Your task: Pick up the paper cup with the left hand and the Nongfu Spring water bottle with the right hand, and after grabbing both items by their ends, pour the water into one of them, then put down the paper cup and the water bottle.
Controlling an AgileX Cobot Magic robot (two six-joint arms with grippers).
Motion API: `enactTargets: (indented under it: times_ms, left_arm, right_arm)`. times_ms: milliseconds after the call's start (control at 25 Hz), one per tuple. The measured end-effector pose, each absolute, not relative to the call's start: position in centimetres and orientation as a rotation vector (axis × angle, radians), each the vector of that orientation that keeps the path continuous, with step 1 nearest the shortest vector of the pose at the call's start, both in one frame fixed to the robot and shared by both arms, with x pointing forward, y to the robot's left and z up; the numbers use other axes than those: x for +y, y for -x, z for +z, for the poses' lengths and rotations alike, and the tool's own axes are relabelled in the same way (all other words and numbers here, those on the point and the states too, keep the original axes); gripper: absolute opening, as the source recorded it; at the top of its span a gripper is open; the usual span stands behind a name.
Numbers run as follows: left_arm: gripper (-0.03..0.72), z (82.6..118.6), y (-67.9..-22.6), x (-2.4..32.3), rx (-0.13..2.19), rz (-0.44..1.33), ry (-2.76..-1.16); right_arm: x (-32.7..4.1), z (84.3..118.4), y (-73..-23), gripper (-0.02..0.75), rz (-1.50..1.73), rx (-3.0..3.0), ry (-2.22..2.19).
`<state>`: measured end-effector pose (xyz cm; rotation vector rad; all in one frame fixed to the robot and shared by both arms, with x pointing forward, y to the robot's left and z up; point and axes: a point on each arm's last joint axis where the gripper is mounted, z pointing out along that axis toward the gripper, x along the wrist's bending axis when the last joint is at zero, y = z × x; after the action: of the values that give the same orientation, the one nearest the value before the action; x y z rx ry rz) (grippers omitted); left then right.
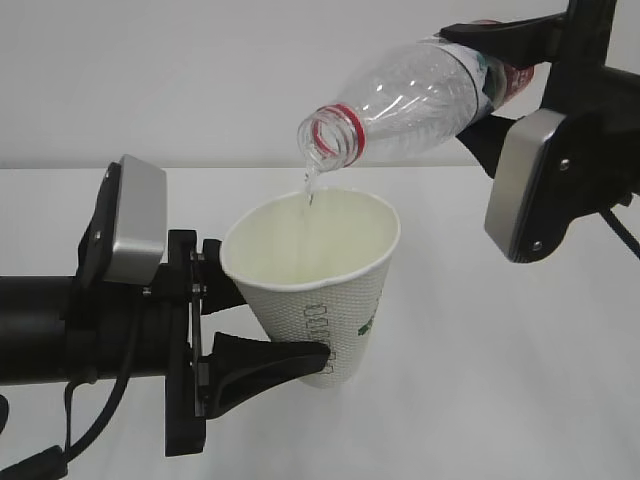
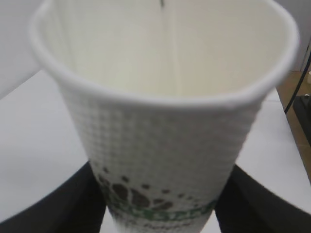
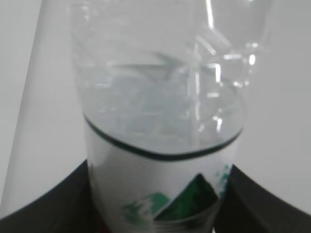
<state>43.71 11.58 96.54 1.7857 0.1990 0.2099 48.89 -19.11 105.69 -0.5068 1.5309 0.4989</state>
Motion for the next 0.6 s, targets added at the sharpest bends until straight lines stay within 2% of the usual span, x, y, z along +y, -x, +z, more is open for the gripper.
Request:
enactTargets:
  times_ms: [600]
  left_arm:
    - [0.465,96.54,-43.71,11.58,0.199,0.21,-1.786]
  right_arm:
    - [-19.1,105.7,-48.89,0.451,0.497,1.528,0.51]
